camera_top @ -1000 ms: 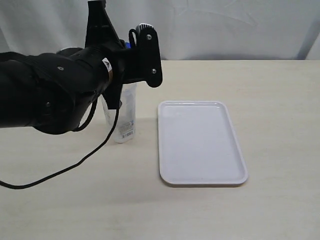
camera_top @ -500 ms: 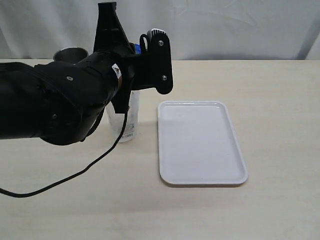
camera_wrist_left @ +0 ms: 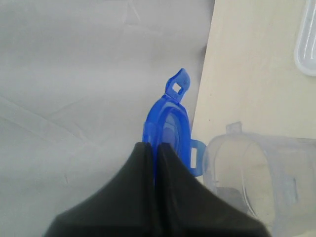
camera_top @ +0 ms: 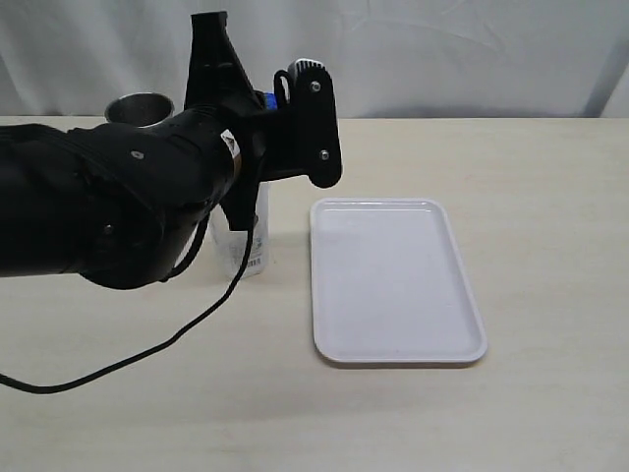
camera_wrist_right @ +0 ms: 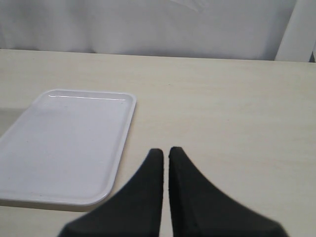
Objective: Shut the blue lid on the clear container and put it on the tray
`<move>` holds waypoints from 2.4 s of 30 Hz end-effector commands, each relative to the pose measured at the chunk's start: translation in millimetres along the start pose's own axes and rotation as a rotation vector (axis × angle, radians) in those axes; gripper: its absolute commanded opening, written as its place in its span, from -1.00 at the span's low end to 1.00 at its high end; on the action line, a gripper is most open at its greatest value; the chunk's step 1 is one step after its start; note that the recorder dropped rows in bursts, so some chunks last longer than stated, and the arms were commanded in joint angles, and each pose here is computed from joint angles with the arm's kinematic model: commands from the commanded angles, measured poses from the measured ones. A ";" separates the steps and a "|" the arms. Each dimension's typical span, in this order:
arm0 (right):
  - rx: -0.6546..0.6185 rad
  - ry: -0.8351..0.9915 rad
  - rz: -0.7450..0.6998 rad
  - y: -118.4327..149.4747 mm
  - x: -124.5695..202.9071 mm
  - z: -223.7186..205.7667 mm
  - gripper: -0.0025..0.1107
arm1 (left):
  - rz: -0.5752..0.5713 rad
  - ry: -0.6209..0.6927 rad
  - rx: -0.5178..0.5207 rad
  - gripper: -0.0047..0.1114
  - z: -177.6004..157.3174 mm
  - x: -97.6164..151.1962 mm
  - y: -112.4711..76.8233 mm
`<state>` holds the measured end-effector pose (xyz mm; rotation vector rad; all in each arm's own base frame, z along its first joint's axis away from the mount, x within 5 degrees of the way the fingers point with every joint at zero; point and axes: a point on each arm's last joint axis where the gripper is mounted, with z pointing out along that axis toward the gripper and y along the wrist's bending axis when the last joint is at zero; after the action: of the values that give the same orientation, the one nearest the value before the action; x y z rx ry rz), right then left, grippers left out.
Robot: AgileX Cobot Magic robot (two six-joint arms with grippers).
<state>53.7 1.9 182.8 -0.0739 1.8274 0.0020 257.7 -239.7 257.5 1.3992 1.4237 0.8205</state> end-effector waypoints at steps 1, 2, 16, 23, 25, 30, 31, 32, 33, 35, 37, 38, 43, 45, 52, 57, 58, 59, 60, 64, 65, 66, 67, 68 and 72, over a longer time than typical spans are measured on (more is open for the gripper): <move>0.003 -0.004 0.002 -0.2 0.5 0.0 -0.88 | -0.010 0.014 0.020 -0.92 -0.4 3.3 -5.9; 0.003 -0.004 0.002 -0.2 0.5 0.0 -0.88 | -0.002 0.018 0.028 -0.92 -0.6 5.1 -9.2; 0.003 -0.004 0.002 -0.2 0.5 0.0 -0.88 | 0.041 0.018 0.103 -0.92 -2.7 17.3 -35.8; 0.003 -0.004 0.002 -0.2 0.5 0.0 -0.88 | 0.004 0.025 0.137 -0.92 -3.1 17.7 -38.9; 0.003 -0.004 0.002 -0.2 0.5 0.0 -0.88 | -0.005 0.031 0.143 -0.92 -3.2 18.1 -39.4; 0.003 -0.004 0.002 -0.2 0.5 0.0 -0.88 | -0.027 0.043 0.156 -0.92 -3.4 19.1 -40.7; 0.003 -0.004 0.002 -0.2 0.5 0.0 -0.88 | -0.030 0.046 0.159 -0.92 -3.5 19.3 -40.9; 0.003 -0.004 0.002 -0.2 0.5 0.0 -0.88 | -0.035 0.048 0.167 -0.92 -3.6 19.5 -41.7; 0.003 -0.004 0.002 -0.2 0.5 0.0 -0.88 | -0.035 0.048 0.172 -0.92 -3.7 19.5 -42.1; 0.003 -0.004 0.002 -0.2 0.5 0.0 -0.88 | -0.034 0.044 0.190 -0.92 -3.9 19.1 -43.8; 0.003 -0.004 0.002 -0.2 0.5 0.0 -0.88 | -0.042 0.043 0.203 -0.92 -4.2 18.9 -44.9; 0.003 -0.004 0.002 -0.2 0.5 0.0 -0.88 | -0.044 0.044 0.204 -0.92 -4.2 18.9 -45.0; 0.003 -0.004 0.002 -0.2 0.5 0.0 -0.88 | -0.053 0.053 0.208 -0.92 -4.3 19.7 -45.4; 0.003 -0.004 0.002 -0.2 0.5 0.0 -0.88 | -0.053 0.051 0.210 -0.92 -4.3 19.5 -45.5; 0.003 -0.004 0.002 -0.2 0.5 0.0 -0.88 | -0.054 0.043 0.215 -0.92 -4.4 18.8 -46.0; 0.003 -0.004 0.002 -0.2 0.5 0.0 -0.88 | -0.063 0.043 0.217 -0.92 -4.4 18.7 -46.2; 0.003 -0.004 0.002 -0.2 0.5 0.0 -0.88 | -0.063 0.040 0.220 -0.92 -4.5 18.3 -46.4; 0.003 -0.004 0.002 -0.2 0.5 0.0 -0.88 | -0.064 0.035 0.223 -0.92 -4.5 17.9 -46.7; 0.003 -0.004 0.002 -0.2 0.5 0.0 -0.88 | -0.064 0.032 0.225 -0.92 -4.5 17.7 -46.8; 0.003 -0.004 0.002 -0.2 0.5 0.0 -0.88 | -0.072 0.026 0.236 -0.92 -4.8 17.0 -47.8; 0.003 -0.004 0.002 -0.2 0.5 0.0 -0.88 | -0.072 0.030 0.233 -0.92 -4.7 17.3 -47.6; 0.003 -0.004 0.002 -0.2 0.5 0.0 -0.88 | -0.071 0.034 0.231 -0.92 -4.7 17.7 -47.3; 0.003 -0.004 0.002 -0.2 0.5 0.0 -0.88 | -0.071 0.037 0.228 -0.92 -4.6 18.0 -47.1; 0.003 -0.004 0.002 -0.2 0.5 0.0 -0.88 | -0.071 0.037 0.228 -0.92 -4.6 18.0 -47.1; 0.003 -0.004 0.002 -0.2 0.5 0.0 -0.88 | -0.071 0.037 0.228 -0.92 -4.6 18.0 -47.1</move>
<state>53.7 1.9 182.8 -0.0739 1.8274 0.0020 239.8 -228.0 213.9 1.5080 1.6065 0.6653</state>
